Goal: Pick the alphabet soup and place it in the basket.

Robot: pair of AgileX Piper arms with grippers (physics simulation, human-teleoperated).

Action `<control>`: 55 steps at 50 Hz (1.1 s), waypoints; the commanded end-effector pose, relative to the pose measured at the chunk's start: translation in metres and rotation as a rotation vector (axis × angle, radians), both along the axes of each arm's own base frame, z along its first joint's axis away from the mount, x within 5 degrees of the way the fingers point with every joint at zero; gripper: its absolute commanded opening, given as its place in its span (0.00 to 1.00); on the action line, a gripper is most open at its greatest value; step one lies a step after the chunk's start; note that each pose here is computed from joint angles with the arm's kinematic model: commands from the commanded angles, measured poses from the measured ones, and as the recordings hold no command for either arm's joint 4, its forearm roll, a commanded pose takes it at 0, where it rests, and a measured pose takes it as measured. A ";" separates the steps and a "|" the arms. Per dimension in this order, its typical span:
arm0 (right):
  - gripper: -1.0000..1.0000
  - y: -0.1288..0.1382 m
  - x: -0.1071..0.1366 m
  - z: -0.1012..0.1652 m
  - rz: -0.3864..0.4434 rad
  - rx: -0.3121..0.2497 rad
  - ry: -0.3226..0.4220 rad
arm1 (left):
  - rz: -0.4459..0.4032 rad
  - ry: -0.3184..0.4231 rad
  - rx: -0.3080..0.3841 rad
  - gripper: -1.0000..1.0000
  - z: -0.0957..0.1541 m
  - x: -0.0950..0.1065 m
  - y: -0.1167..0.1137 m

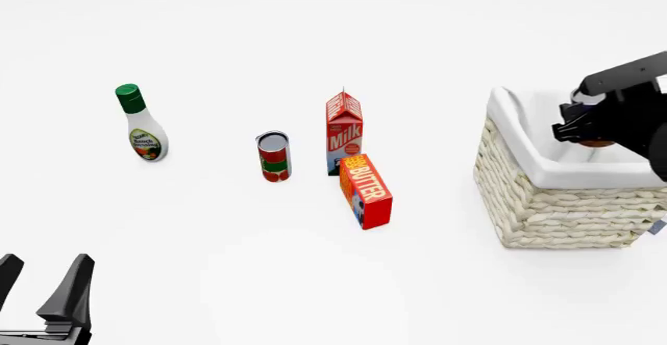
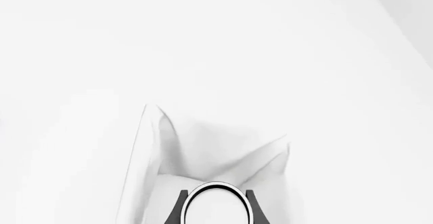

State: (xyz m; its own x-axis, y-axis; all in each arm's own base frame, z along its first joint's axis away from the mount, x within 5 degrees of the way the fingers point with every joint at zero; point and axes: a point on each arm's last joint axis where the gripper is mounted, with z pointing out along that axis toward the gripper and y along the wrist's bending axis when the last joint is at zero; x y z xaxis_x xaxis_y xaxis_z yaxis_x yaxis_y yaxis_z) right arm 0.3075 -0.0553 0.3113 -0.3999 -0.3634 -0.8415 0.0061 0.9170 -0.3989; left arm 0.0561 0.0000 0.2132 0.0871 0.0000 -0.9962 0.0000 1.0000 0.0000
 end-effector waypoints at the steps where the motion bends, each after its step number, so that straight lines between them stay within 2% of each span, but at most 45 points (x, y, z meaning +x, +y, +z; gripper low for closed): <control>1: 0.00 0.000 0.009 -0.001 0.003 0.003 0.006 | 0.000 0.000 0.000 1.00 0.000 0.000 0.000; 28: 0.00 -0.013 0.028 -0.011 -0.015 -0.010 0.041 | 0.000 0.000 0.000 1.00 0.000 0.000 0.000; 55: 0.00 -0.011 0.040 -0.027 0.001 -0.012 0.080 | 0.000 0.000 0.000 1.00 0.000 0.000 0.000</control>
State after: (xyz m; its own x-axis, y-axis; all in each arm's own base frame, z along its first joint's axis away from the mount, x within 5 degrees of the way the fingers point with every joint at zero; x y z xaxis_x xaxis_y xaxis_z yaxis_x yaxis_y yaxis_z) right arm 0.3441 -0.0664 0.2856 -0.4684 -0.3820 -0.7967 -0.0316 0.9084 -0.4169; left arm 0.0561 0.0000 0.2132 0.0871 0.0000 -0.9962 0.0000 1.0000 0.0000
